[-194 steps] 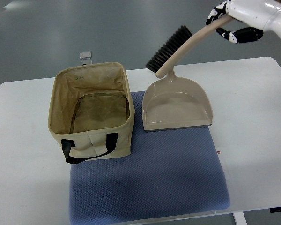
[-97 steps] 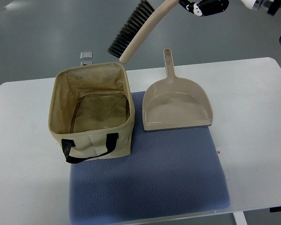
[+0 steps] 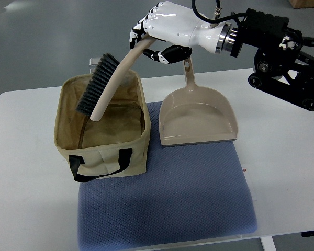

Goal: Put pink broom in yellow bag with right hand
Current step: 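Lower the brush bristles-first into the beige fabric bag, then open the right hand, release the brush, and withdraw upward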

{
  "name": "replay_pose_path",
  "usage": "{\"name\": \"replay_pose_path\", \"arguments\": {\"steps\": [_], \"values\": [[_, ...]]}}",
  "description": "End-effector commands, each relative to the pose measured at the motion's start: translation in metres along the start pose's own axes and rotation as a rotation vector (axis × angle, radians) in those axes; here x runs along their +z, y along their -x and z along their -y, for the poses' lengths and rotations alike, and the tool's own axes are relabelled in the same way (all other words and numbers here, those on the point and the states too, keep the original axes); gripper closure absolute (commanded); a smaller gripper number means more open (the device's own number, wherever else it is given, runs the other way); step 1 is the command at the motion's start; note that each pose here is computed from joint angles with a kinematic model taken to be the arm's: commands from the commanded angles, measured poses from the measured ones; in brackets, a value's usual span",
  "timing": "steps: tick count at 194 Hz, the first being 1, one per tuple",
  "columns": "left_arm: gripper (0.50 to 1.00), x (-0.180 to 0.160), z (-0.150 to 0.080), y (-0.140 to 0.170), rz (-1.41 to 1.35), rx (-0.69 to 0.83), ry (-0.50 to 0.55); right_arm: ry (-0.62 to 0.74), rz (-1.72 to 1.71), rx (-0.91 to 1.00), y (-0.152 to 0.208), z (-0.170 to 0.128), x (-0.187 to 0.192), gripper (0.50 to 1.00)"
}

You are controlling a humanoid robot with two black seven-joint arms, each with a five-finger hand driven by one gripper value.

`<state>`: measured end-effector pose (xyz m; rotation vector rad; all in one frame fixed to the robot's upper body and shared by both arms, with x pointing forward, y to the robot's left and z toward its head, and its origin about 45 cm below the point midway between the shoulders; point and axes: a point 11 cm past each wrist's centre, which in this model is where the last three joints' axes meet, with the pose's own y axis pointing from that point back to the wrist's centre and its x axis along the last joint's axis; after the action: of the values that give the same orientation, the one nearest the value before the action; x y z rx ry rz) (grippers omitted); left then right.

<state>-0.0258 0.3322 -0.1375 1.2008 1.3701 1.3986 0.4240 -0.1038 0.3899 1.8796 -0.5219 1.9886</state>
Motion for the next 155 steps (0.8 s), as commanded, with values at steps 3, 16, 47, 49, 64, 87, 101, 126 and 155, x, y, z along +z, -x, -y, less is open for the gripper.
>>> {"name": "replay_pose_path", "arguments": {"steps": [3,16,47,49,64,87,101,126,155], "values": [[0.500,0.000,0.000,0.000,0.000,0.000,0.000,-0.004,0.034,0.008,0.008,-0.001,-0.002,0.689],[0.500,0.000,0.000,0.000,0.000,0.000,0.000,-0.009,0.053,0.008,0.012,0.000,-0.005,0.638],[0.500,0.000,0.000,0.000,0.001,0.000,0.000,0.015,0.090,0.029,0.014,-0.005,0.000,0.601],[0.500,0.000,0.000,0.000,0.000,0.000,0.000,0.017,0.097,0.037,0.013,-0.006,0.001,0.601],[0.500,0.000,0.000,0.000,0.000,0.000,0.000,0.051,0.155,0.077,0.010,-0.011,0.008,0.601],[0.500,0.000,0.000,0.000,0.001,0.000,0.000,0.107,0.269,0.106,0.012,-0.025,0.022,0.601],[0.500,-0.001,0.000,0.000,0.001,0.000,-0.001,0.138,0.376,0.117,0.009,-0.036,0.033,0.601],[0.500,0.000,0.000,0.000,0.000,0.000,0.000,0.165,0.679,0.165,0.007,-0.062,0.052,0.601],[0.500,0.000,0.000,0.000,0.001,0.000,0.000,0.158,1.004,0.184,0.019,-0.096,0.068,0.601]]}}
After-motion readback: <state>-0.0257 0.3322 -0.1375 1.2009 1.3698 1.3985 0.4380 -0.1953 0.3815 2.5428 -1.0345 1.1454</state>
